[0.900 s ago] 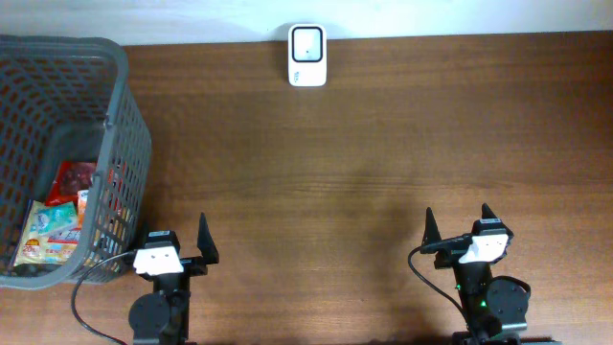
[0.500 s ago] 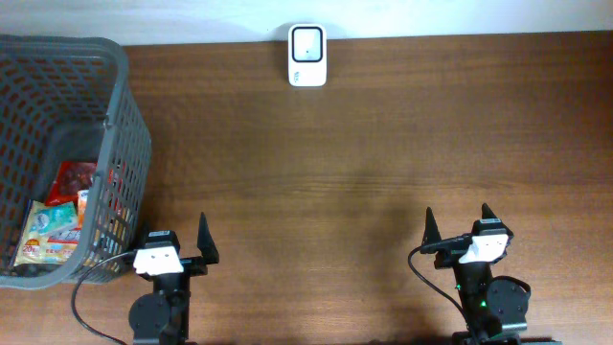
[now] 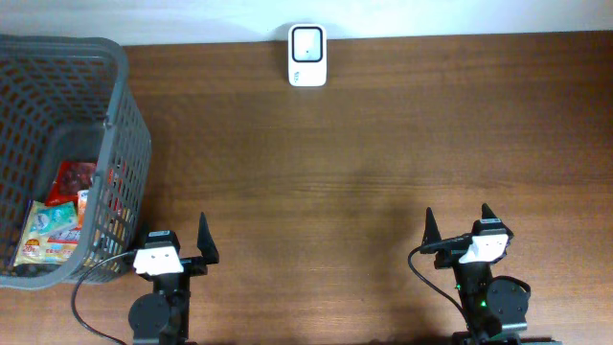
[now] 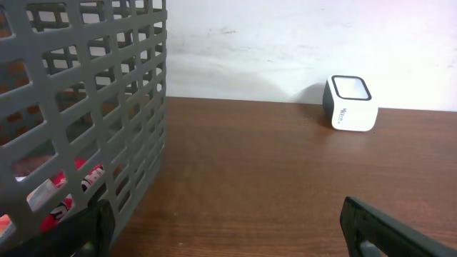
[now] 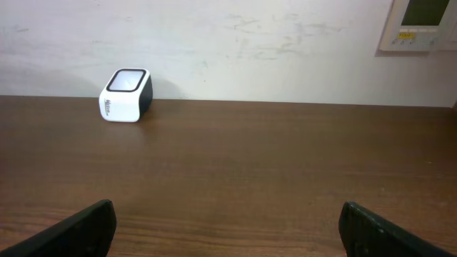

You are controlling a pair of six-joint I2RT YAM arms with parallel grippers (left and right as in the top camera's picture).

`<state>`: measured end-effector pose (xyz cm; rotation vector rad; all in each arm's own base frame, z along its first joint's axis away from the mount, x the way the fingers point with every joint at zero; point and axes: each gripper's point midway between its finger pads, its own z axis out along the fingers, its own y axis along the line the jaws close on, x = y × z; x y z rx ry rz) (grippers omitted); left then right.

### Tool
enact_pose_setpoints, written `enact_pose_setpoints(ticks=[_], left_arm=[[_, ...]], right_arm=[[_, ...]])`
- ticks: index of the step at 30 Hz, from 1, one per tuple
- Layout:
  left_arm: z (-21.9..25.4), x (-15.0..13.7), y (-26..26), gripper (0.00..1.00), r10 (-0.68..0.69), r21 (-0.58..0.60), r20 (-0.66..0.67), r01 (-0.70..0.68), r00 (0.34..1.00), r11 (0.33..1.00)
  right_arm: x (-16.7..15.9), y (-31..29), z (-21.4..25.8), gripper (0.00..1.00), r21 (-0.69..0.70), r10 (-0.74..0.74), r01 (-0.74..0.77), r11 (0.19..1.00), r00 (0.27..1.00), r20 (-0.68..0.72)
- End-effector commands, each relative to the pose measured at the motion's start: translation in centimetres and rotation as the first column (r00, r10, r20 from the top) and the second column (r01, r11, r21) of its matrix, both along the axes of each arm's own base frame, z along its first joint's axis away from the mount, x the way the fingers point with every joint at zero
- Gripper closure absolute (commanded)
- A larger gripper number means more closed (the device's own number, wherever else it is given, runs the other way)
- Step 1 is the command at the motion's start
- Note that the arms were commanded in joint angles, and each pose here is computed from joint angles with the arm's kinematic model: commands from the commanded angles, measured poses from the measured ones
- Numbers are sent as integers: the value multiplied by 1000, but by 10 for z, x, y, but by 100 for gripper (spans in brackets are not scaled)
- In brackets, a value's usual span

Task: Scan the item barcode
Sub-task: 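Reach the left gripper down into the gray basket, then grasp the orange tissue pack and place it on the table center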

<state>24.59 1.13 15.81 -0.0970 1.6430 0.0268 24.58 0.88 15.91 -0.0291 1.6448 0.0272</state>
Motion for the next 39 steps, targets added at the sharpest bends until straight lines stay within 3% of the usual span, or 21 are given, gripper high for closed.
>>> enact_pose_setpoints(ticks=[1,2,3,5,8,10,11,13,14,16,18,19,21,22,23,24,27,32,35,37,39], left_arm=[[0,0,-3,1,-17,11,2,17,1000,1000],[23,1,-9,1,-53,-9,96,54,994,998],[64,-14,-73,1,-409,-6,257,425,876,905],[96,-37,-100,1,-561,112,367,563,742,819],[157,-80,-110,1,-621,323,563,546,545,773],[187,-88,-103,1,-579,320,610,500,542,805],[204,-83,-91,1,-514,264,621,460,592,848],[227,-64,-72,1,-407,131,527,402,746,906],[241,-57,-75,1,-432,147,436,412,790,899],[263,-58,-100,1,-569,195,395,539,722,819],[274,-45,-98,1,-556,226,425,512,714,829],[280,-30,-87,1,-496,190,424,461,758,867],[265,21,-62,1,-354,26,162,354,921,935],[254,35,-65,1,-366,-20,23,367,930,930],[235,46,-85,1,-477,-124,-166,462,863,878],[227,62,-88,1,-491,-164,-234,464,839,871],[240,109,-55,1,-308,-159,-323,270,895,950],[248,163,64,1,-9,-162,-544,-94,839,982],[202,154,167,1,166,-286,-644,-435,747,854],[182,134,204,1,212,-291,-696,-539,686,790],[163,120,222,4,208,-231,-750,-543,628,807]], right_arm=[[0,-2,-4,2,4,-12,12,1000,1000,-5],[0,-2,-4,2,4,-13,13,1000,1000,-5],[0,-2,-4,2,4,-12,12,1000,1000,-5],[0,-2,-4,1,4,-12,12,1000,1000,-5],[0,-2,-4,2,4,-13,13,1000,1000,-5],[0,-2,-4,2,4,-12,12,1000,1000,-5],[0,-2,-4,1,4,-12,12,1000,1000,-5],[0,-2,-4,2,4,-12,12,1000,1000,-5],[0,-2,-4,1,4,-12,12,1000,1000,-5],[0,-2,-4,1,4,-13,13,1000,1000,-5],[0,-2,-4,1,4,-13,13,1000,1000,-5],[0,-2,-4,2,4,-13,13,1000,1000,-5],[0,-2,-4,2,4,-12,12,1000,1000,-5],[0,-2,-4,1,4,-12,12,1000,1000,-5],[0,-2,-4,2,4,-13,13,1000,1000,-5],[0,-2,-4,1,4,-12,12,1000,1000,-5],[0,-2,-4,2,4,-13,13,1000,1000,-5],[0,-2,-4,2,4,-12,12,1000,1000,-5],[0,-2,-4,1,4,-13,13,1000,1000,-5],[0,-2,-4,2,4,-12,12,1000,1000,-5],[0,-2,-4,2,4,-13,13,1000,1000,-5]])
